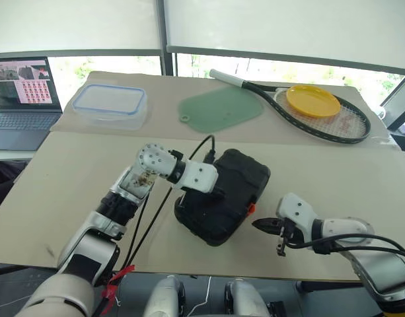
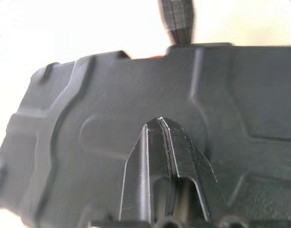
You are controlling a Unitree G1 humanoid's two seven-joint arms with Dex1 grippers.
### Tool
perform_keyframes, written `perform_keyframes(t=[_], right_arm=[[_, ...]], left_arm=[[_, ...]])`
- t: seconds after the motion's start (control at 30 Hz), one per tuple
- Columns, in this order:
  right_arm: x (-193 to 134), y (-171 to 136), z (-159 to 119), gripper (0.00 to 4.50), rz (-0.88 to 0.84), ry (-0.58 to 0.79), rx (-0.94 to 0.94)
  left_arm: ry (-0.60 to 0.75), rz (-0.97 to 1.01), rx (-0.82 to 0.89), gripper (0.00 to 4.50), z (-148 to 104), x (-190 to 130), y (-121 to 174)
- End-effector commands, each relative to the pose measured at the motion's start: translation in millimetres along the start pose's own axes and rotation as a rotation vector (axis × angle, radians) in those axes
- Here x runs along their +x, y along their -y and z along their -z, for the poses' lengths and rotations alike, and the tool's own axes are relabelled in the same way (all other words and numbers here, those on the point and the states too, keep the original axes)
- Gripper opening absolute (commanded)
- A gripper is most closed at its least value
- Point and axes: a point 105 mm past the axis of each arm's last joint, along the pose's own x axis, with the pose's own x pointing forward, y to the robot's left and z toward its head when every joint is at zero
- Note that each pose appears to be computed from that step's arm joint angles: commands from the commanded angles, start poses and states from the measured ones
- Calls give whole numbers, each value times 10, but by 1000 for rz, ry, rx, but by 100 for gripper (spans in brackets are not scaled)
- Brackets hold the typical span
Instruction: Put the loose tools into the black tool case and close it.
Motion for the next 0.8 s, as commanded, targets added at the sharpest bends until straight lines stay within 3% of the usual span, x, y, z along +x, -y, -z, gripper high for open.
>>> perform_keyframes(t=[0.03,0.23,0.5,0.8], right_arm=[[36,50,-68,0,16,14,-42],[106,166,-183,0,33,36,-65],[14,333,-606,0,65,175,-54],[-103,255,-429,0,47,81,-75]], left_arm=[[-151,160,-60,3,437,149,433],[-140,140,-76,3,464,160,405],[-115,109,-106,3,429,174,357],[-114,89,-118,3,444,167,333]])
